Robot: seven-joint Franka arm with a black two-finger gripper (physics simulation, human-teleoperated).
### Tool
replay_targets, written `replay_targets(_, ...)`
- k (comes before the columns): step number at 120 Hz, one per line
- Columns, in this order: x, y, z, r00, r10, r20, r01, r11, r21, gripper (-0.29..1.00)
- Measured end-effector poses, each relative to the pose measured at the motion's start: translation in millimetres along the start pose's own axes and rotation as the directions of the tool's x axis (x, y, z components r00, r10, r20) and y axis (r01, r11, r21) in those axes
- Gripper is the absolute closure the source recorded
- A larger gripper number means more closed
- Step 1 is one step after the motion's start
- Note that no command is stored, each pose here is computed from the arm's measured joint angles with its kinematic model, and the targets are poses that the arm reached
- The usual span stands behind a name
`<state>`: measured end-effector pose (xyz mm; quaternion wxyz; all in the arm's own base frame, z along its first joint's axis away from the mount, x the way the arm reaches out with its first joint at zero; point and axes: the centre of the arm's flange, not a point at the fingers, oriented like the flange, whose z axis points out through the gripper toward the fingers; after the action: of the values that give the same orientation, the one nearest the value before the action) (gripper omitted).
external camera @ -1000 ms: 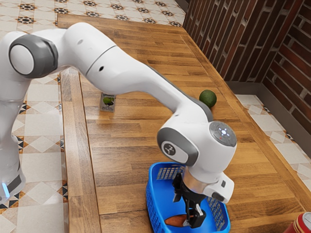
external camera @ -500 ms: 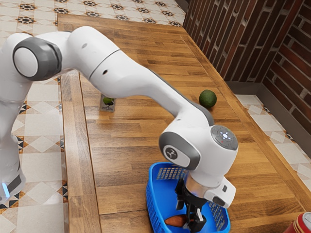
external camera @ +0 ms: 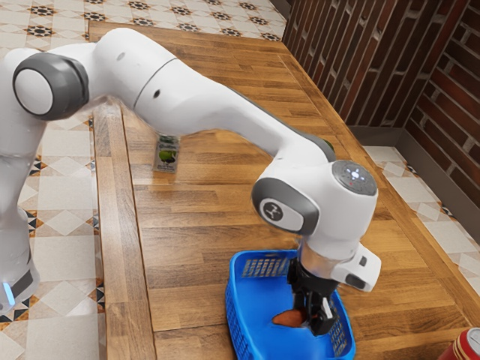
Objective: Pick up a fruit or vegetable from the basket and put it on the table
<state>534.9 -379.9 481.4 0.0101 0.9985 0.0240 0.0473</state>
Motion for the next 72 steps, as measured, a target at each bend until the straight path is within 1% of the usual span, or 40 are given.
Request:
replay_targets(10,5,-7,-64,0.996,-0.013,-0.084,0.012,1.0,-0.011,0.51)
replay_targets(17,12,-42,-113,0.988,-0.072,-0.137,0.075,0.997,0.015,0.5)
replay_targets(22,30,-101,-142,0.971,-0.172,-0.165,0.184,0.981,0.056,0.49)
replay_targets(26,46,-159,-156,0.947,-0.27,-0.173,0.288,0.953,0.09,0.49)
replay_targets(31,64,-239,-165,0.902,-0.398,-0.165,0.42,0.899,0.126,0.49)
replay_targets(38,78,-346,-161,0.823,-0.553,-0.13,0.568,0.805,0.17,0.5)
replay_targets(42,80,-392,-155,0.781,-0.615,-0.107,0.623,0.758,0.193,0.51)
replay_targets(45,80,-415,-149,0.76,-0.643,-0.089,0.646,0.735,0.206,0.51)
replay_targets(48,80,-425,-144,0.752,-0.655,-0.071,0.653,0.726,0.217,0.51)
replay_targets(51,80,-424,-140,0.756,-0.653,-0.054,0.646,0.73,0.225,0.51)
replay_targets(64,78,-370,-130,0.822,-0.57,0.001,0.553,0.798,0.241,0.5)
replay_targets(72,76,-358,-126,0.839,-0.544,0.021,0.523,0.816,0.247,0.5)
